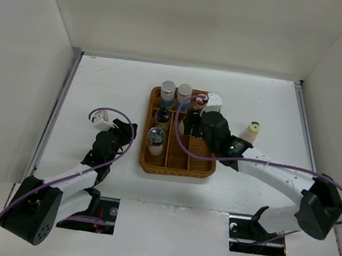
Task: Organize the condiment bottles
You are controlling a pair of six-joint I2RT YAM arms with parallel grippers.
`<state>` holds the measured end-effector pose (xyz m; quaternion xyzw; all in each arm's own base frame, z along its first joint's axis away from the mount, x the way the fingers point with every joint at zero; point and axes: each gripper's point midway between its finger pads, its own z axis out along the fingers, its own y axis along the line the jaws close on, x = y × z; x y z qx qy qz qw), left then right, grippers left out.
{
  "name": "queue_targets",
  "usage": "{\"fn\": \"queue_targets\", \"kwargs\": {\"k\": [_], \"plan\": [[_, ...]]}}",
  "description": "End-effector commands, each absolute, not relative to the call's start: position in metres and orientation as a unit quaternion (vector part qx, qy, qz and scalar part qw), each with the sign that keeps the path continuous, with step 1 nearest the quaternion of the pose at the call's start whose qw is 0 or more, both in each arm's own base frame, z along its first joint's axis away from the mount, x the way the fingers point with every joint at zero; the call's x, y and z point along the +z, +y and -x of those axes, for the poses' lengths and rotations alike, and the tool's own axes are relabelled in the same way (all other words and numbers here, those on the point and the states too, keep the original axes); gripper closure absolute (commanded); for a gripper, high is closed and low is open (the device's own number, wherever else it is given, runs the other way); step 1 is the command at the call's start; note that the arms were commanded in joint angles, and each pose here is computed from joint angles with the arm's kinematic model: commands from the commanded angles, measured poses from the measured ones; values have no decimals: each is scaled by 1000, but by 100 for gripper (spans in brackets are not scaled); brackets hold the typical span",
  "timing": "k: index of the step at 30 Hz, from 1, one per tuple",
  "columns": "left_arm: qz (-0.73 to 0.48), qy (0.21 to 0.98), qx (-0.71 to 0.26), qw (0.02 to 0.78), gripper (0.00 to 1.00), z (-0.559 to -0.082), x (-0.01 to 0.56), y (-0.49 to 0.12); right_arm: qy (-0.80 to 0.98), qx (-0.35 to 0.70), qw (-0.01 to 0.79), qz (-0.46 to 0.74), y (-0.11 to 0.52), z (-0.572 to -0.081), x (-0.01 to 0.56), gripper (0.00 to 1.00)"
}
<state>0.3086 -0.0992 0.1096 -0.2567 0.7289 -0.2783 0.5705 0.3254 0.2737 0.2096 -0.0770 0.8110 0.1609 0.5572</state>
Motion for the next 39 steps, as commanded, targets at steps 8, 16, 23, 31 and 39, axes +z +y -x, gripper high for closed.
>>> {"fn": "queue_targets", "kwargs": {"k": [8, 16, 23, 31, 39], "plan": [[260, 708, -292, 588, 58, -314, 125, -98, 777, 206, 592, 59, 311, -369, 235, 52], [259, 708, -293, 588, 58, -315, 126, -98, 799, 169, 574, 62, 320, -390, 192, 51], [256, 710, -295, 587, 58, -314, 125, -101, 803, 133, 579, 51, 319, -403, 175, 37], [251, 710, -299, 586, 58, -315, 127, -104, 791, 153, 591, 31, 303, -390, 204, 11], [249, 709, -303, 586, 58, -314, 128, -105, 772, 123, 618, -77, 189, -381, 223, 38]]}}
